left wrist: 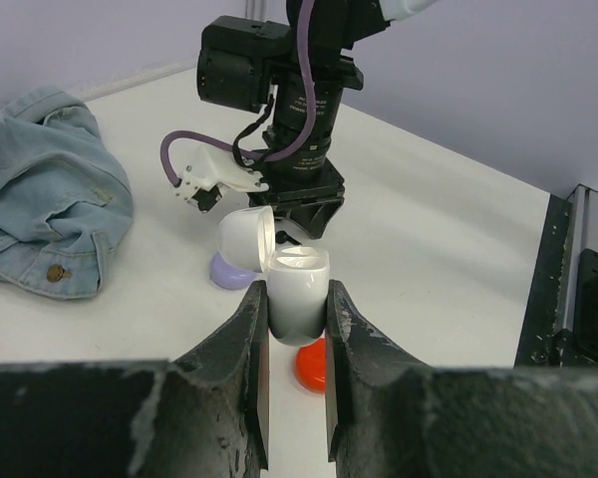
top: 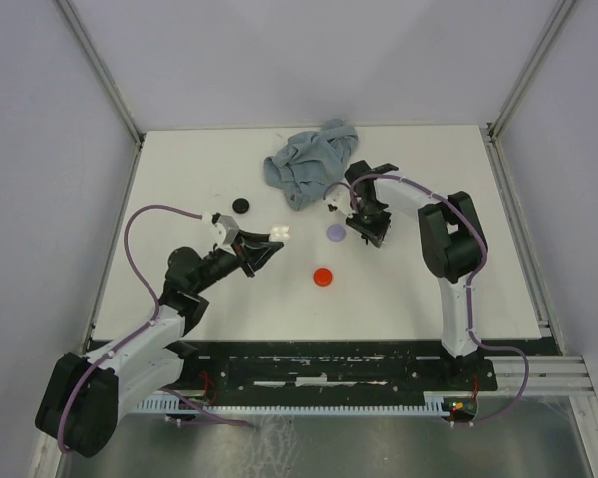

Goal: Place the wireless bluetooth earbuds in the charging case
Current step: Pick up the earbud from the center of the board, then place the earbud in the charging case.

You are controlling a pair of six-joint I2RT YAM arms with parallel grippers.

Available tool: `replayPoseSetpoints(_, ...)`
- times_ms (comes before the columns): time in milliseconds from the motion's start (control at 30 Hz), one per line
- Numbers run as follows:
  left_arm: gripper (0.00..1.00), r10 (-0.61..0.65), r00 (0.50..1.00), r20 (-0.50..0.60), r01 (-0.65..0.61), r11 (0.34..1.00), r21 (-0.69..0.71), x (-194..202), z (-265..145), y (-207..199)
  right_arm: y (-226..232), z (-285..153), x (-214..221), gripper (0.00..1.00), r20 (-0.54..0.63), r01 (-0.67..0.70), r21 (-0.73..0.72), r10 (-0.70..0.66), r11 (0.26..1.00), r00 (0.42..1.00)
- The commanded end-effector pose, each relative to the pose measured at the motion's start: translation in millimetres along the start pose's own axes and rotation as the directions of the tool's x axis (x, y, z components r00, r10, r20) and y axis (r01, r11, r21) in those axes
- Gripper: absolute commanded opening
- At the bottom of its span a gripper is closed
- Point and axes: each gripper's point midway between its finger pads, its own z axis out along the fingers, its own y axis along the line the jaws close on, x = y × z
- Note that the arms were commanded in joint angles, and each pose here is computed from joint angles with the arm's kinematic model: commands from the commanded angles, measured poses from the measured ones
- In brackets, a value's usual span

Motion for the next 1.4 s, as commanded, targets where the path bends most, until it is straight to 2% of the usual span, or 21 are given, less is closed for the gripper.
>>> replayPoseSetpoints(0, 0.03, 0.123, 0.986, 0.117, -0.132, 0.988, 0.076, -35.5, 5.5, -12.6, 2.0, -29.7, -16.4, 0.25, 0.11, -0.062, -0.005, 0.062, 0.998, 0.992)
replayPoseSetpoints(233, 0.03, 0.2, 0.966, 0.161, -0.22, 0.968, 0.118, -45.2, 8.9, -18.2, 12.6, -76.7, -33.6, 0.18, 0.295, -0.201, -0.028, 0.201, 0.979, 0.934)
replayPoseSetpoints(433, 0.03, 0.263, 0.947, 0.186, -0.291, 0.946, 0.142, -50.2, 13.4, -20.7, 23.7, -130.7, -47.9, 0.17, 0.478, -0.28, -0.054, 0.271, 0.958, 0.835)
replayPoseSetpoints(533, 0.03, 0.286, 0.938, 0.198, -0.316, 0.937, 0.147, -53.8, 15.5, -21.4, 30.7, -166.5, -59.9, 0.17, 0.591, -0.33, -0.093, 0.319, 0.939, 0.741)
replayPoseSetpoints(700, 0.03, 0.305, 0.929, 0.212, -0.339, 0.929, 0.149, -56.2, 20.0, -19.2, 54.3, -232.9, -87.1, 0.16, 0.777, -0.358, -0.207, 0.375, 0.91, 0.506)
replayPoseSetpoints(800, 0.03, 0.309, 0.925, 0.223, -0.347, 0.924, 0.159, -59.4, 23.4, -19.8, 74.2, -266.0, -97.9, 0.16, 0.835, -0.343, -0.267, 0.394, 0.901, 0.384)
replayPoseSetpoints(967, 0.03, 0.31, 0.915, 0.259, -0.359, 0.918, 0.169, -70.8, 26.1, -23.4, 103.3, -305.6, -108.5, 0.16, 0.881, -0.296, -0.348, 0.418, 0.889, 0.22)
replayPoseSetpoints(1233, 0.03, 0.308, 0.901, 0.306, -0.368, 0.916, 0.162, -87.3, 26.5, -26.6, 139.3, -355.8, -115.6, 0.16, 0.861, -0.152, -0.503, 0.508, 0.851, -0.008)
replayPoseSetpoints(1367, 0.03, 0.308, 0.893, 0.328, -0.372, 0.916, 0.153, -95.2, 25.3, -28.0, 153.8, -368.0, -117.4, 0.16, 0.837, -0.083, -0.547, 0.545, 0.833, -0.048)
